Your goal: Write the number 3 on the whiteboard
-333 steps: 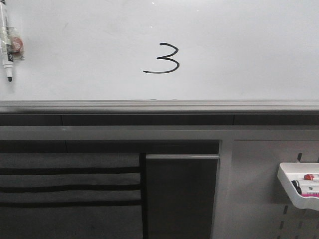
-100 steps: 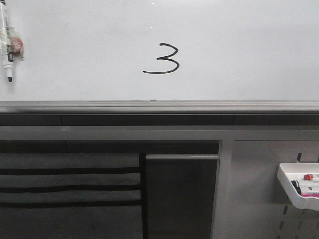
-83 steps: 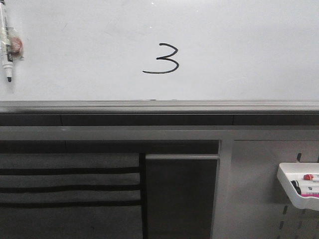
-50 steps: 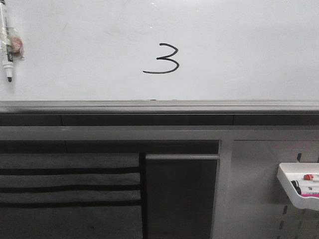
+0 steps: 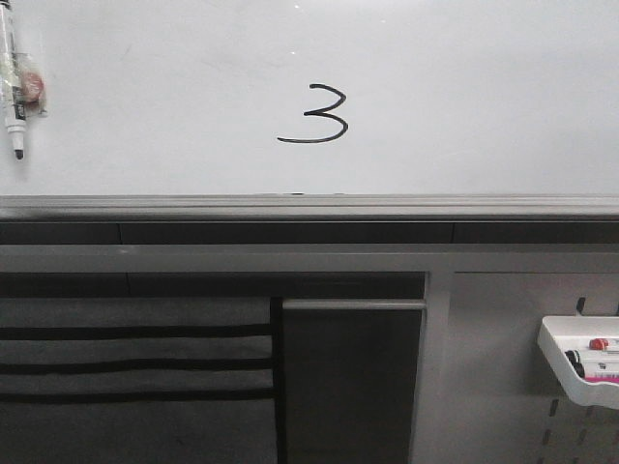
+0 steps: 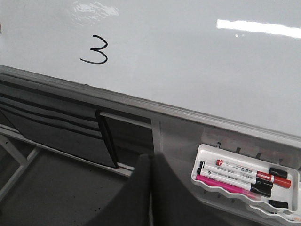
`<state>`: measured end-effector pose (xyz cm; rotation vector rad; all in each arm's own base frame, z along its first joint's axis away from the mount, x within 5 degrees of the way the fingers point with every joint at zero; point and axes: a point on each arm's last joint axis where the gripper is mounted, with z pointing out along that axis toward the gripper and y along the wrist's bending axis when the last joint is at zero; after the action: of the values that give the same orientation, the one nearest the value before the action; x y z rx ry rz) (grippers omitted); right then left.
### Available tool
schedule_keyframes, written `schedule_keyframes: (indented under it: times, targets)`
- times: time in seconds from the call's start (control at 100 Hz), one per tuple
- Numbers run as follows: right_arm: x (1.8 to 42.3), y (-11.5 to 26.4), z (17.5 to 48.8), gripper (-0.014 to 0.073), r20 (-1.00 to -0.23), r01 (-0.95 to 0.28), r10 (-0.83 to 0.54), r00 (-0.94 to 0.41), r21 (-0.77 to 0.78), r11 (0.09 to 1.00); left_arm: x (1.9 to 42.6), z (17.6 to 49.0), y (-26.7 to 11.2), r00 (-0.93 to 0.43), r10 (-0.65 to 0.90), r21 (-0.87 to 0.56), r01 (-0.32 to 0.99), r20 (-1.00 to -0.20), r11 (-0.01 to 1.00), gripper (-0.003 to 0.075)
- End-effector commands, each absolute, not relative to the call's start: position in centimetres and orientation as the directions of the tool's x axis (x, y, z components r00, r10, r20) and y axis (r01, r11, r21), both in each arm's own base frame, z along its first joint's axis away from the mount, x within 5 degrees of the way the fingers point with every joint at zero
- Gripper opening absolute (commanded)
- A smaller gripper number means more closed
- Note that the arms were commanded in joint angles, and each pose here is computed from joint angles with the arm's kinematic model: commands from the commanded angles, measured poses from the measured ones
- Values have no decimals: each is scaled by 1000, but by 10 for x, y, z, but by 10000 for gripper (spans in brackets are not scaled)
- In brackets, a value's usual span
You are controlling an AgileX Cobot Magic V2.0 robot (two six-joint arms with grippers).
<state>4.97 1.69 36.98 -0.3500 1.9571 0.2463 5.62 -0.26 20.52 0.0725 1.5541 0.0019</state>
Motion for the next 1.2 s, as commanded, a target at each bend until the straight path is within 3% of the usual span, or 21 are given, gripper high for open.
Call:
schedule_keyframes:
  times: [0.0,0.13,0.27,0.46,0.63,1.19]
  targets:
    - [47,13,379,-74,-959,-325,-98,-265,-7,946,53,214,-2,132,30,35,37,-991,999,-18]
    - [38,10,366,-74,-995,-274,20,-97,47,961,53,214,-2,132,30,35,37,-991,999,-18]
    - [34,6,323,-74,-995,-180,78,68,65,981,53,214,-2,132,30,35,37,-991,999,-18]
    - [43,3,254,-74,-984,-95,87,153,73,993,53,214,-2,132,30,35,37,-991,999,-18]
    - [53,5,216,-74,-969,-100,92,230,71,992,53,214,-2,132,30,35,37,-991,999,-18]
    - [53,4,217,-74,-967,-101,93,239,71,992,53,214,-2,130,30,35,37,-991,999,-18]
